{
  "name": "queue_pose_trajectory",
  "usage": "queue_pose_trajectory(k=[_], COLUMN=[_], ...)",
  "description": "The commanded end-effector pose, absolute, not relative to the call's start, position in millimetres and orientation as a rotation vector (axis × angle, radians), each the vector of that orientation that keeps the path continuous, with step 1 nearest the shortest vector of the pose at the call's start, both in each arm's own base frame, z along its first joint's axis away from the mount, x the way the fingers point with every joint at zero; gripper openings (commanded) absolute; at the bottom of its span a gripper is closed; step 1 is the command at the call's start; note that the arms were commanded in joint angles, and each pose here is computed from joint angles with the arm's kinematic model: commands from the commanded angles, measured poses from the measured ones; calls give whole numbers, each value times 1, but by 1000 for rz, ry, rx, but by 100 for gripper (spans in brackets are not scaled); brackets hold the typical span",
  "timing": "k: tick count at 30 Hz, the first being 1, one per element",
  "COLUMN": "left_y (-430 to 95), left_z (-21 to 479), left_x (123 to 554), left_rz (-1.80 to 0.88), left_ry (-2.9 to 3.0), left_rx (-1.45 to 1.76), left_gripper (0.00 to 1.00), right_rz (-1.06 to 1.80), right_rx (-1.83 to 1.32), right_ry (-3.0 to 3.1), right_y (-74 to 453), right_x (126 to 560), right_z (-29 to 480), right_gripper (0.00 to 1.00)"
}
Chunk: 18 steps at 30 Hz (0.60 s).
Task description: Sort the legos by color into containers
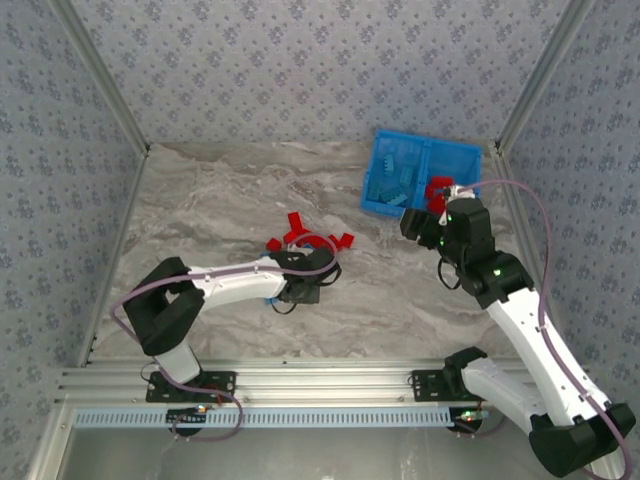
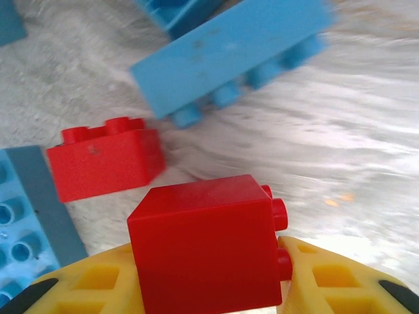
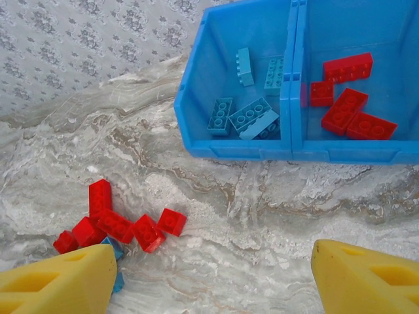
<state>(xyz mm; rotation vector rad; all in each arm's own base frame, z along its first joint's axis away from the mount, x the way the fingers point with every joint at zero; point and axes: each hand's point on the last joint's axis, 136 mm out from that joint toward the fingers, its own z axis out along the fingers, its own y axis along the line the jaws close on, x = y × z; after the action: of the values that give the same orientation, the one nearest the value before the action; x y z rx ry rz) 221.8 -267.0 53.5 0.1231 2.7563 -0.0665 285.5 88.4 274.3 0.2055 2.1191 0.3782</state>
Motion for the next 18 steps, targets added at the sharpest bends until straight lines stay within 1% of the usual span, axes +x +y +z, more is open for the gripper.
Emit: queue_pose_trajectory(k=[1,5,9,11,13,16,18], left_y=[-299,-344,-397,-429,-471,-535,-573], left_z=[118,166,200,215,236,260,257], left_x=[225,235,261,276,292,313,326], left_rz=[-217,-348,-436,-484,-559,-648,-652], left_ry=[2623,2498,2357,2274,2165,2008,1916], left_rx=[218,321,412,465,525,630,735], left_gripper=[34,34,34,34,34,34,34], right_rz=[413,395,331,276,234,205,192], right_rx=[218,238,312,395,505,590,615], right_ry=[2088,2074,2015,1971,1916,1864,1868], right_y=[88,79,54,34,12,-8,-14], right_x=[272,252,232,220,207,192,184], right_z=[290,294,304,307,308,307,305], right_gripper=[81,82,82,82,82,82,83])
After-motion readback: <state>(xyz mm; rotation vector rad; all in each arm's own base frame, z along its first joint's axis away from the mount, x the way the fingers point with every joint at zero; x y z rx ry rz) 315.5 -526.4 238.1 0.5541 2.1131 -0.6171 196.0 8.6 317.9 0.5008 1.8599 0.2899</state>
